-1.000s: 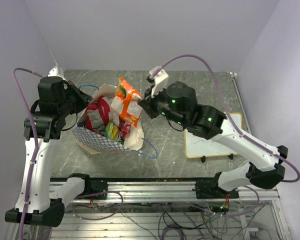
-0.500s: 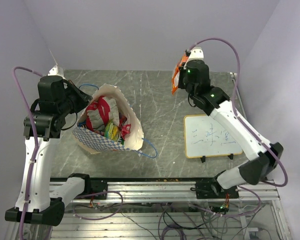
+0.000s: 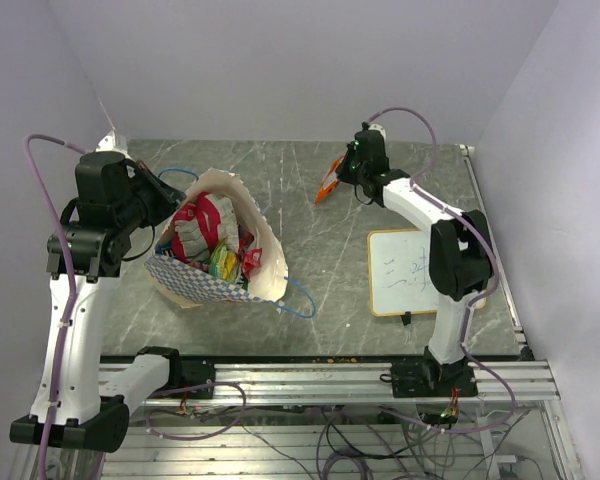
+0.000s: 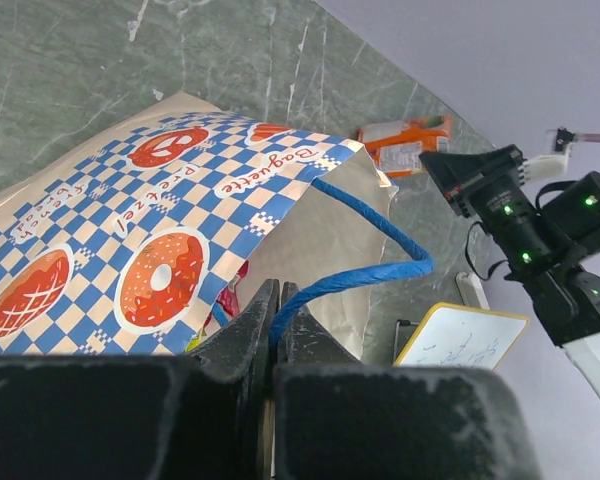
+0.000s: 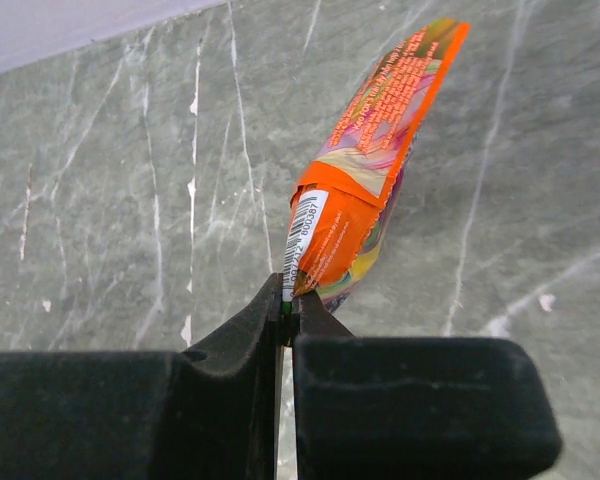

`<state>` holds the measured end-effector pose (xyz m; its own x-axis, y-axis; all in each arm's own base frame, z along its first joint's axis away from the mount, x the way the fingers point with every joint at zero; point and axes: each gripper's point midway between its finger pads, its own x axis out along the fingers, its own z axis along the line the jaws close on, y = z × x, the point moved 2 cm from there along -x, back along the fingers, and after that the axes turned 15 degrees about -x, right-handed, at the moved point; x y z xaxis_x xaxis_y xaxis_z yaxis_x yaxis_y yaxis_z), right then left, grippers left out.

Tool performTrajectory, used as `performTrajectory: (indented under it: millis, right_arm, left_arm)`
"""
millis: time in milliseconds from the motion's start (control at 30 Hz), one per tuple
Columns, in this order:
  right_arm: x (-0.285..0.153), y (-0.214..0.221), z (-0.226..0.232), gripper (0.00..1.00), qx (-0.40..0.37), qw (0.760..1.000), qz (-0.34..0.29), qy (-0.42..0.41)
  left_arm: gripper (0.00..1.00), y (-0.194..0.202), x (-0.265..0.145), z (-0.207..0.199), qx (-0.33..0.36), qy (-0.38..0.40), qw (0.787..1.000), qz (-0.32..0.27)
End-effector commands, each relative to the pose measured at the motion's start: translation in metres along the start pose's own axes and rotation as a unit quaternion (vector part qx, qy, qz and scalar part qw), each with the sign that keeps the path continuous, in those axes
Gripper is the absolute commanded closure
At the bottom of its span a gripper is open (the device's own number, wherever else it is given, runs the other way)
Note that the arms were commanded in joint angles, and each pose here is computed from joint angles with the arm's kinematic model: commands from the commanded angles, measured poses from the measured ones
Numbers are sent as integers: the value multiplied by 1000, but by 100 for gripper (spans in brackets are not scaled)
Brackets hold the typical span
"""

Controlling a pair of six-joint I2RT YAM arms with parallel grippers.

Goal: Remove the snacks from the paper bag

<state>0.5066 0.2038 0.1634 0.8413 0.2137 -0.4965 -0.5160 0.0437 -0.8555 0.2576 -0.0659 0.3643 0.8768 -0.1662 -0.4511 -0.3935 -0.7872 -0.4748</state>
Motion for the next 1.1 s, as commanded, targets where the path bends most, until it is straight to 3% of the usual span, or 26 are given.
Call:
performTrajectory:
  millis: [0, 133, 267, 300, 433, 533, 800, 900, 1067]
  right_arm:
    - [13, -35, 5, 100, 56, 995, -75, -39]
    - [24, -7, -46, 97, 74, 996, -49, 27]
    - [18, 21, -100, 78, 81, 993, -2, 86]
    - [13, 25, -110, 68, 81, 992, 9, 98]
    - [-15, 29, -119, 43, 55, 991, 44, 112]
    - [-40, 18, -115, 38, 30, 993, 44, 102]
    - [-104, -14, -24, 38, -85, 993, 16, -73]
    - [-135, -19, 43, 38, -152, 978, -8, -143]
    - [-198, -31, 151, 37, -175, 947, -67, -262]
  left_arm:
    - [93, 5, -8, -11, -4, 30, 999, 16]
    - [93, 17, -4, -7, -15, 37, 998, 40]
    - [93, 26, -3, -3, -24, 39, 997, 61]
    - [93, 28, -3, -2, -24, 39, 997, 64]
    - [93, 31, -3, 2, -35, 41, 997, 63]
    - [93, 32, -1, 1, -45, 51, 996, 60]
    - [93, 14, -11, -5, -15, 48, 999, 19]
    - [93, 10, -13, -8, 3, 43, 999, 19]
    - [93, 13, -15, -9, 6, 46, 999, 27]
